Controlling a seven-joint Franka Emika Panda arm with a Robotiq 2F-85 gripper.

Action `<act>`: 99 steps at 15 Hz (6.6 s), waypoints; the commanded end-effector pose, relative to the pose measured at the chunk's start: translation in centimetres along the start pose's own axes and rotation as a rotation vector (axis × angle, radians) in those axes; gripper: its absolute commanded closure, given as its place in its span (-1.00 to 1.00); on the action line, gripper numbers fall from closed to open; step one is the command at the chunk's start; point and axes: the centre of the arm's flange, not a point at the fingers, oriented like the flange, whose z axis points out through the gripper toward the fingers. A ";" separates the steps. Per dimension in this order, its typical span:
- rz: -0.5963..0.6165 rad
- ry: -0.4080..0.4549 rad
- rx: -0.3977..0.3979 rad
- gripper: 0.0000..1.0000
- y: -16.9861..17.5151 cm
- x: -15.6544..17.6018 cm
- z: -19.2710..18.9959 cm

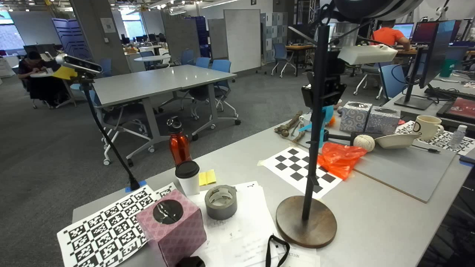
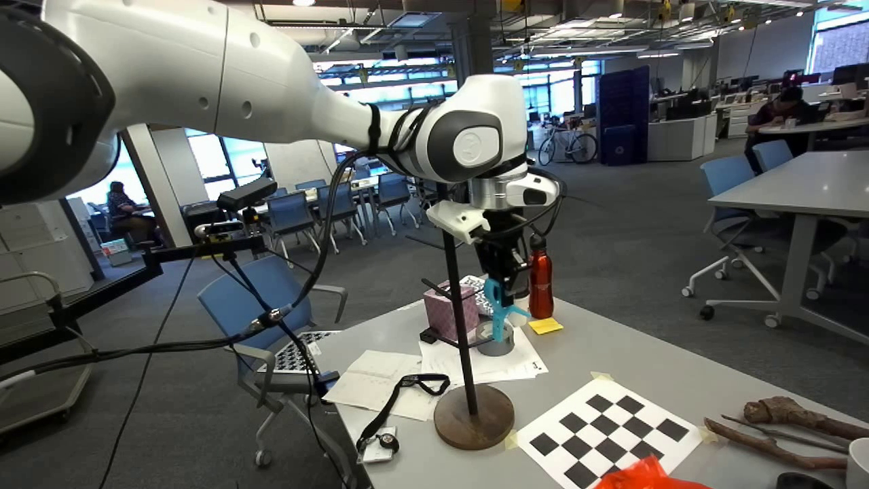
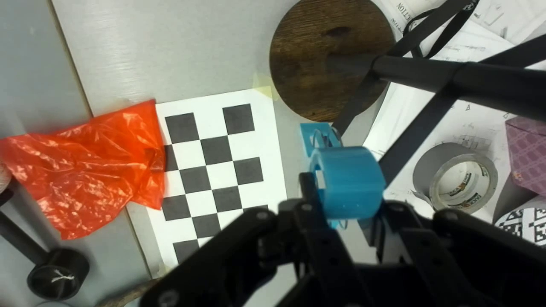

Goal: Hang the peg on the stand

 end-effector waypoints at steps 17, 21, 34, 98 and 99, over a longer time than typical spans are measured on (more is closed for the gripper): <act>0.093 0.012 -0.013 0.87 -1.3 -1.9 -0.8; 0.120 0.012 -0.006 0.87 -1.2 -1.1 -0.6; 0.127 0.044 0.014 0.87 -1.3 0.2 -0.2; 0.008 0.172 -0.035 -1.00 3.2 1.2 -1.3; -0.005 0.178 -0.034 -1.00 3.3 1.3 -1.2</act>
